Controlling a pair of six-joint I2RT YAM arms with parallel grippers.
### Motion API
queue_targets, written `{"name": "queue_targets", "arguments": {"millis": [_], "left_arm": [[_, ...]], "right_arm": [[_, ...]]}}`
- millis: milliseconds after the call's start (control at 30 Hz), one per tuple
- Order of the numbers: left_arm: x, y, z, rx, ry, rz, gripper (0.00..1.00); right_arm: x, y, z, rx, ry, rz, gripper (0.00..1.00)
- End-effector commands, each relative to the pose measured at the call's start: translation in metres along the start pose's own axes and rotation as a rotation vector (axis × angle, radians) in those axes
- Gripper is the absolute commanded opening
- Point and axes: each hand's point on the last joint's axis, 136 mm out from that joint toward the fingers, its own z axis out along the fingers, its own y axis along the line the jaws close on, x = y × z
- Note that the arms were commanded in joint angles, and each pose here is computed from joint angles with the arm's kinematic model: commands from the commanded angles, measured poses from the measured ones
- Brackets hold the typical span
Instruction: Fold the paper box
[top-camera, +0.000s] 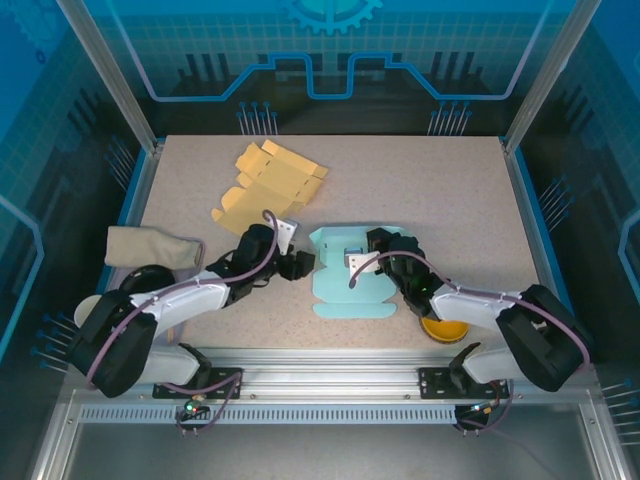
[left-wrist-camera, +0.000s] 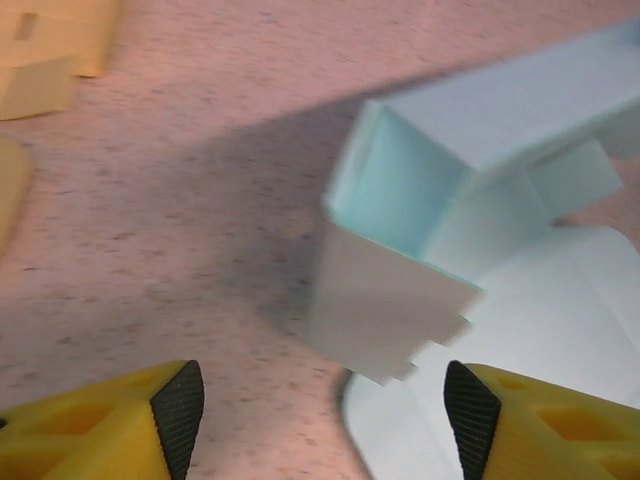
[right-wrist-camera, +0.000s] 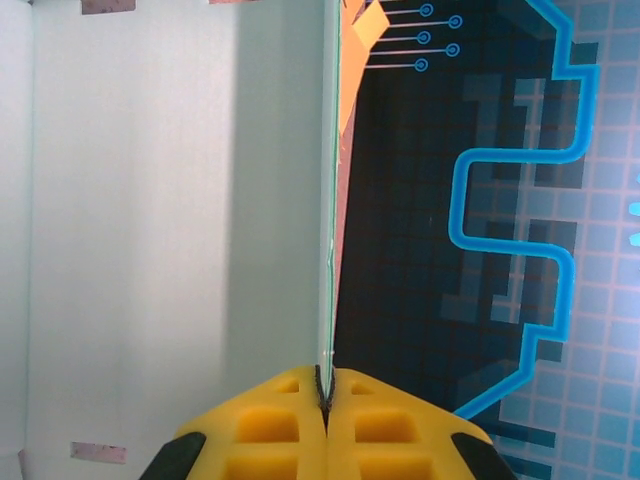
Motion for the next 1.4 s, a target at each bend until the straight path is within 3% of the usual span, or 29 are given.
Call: {"name": "queue_targets", "arguments": {"millis": [0, 400, 633, 1000, 1367], "left_arm": [[-0.011, 0.027, -0.005, -0.087, -0.029, -0.078, 0.67], [0.014, 0.026, 0.009, -0.017, 0.026, -0.084, 0.65], [0.010, 0.033, 0.029, -0.049, 0.068, -0.050, 0.62], [-0.003, 0.006, 0.045, 0.111, 0.057, -0.002, 0.59], [0.008, -0.017, 0.057, 0.141, 0.098, 0.051, 0.59]], "right_arm": [[-0.002, -0.015, 0.011, 0.066, -0.019, 0.015, 0.00], [-0.006, -0.001, 0.023, 0.077, -0.014, 0.028, 0.00], [-0.014, 0.016, 0.023, 0.036, -0.023, -0.016, 0.00], [-0.013, 0.027, 0.023, -0.002, -0.018, -0.040, 0.00], [-0.012, 0.036, 0.027, -0.026, -0.007, -0.053, 0.00]]}}
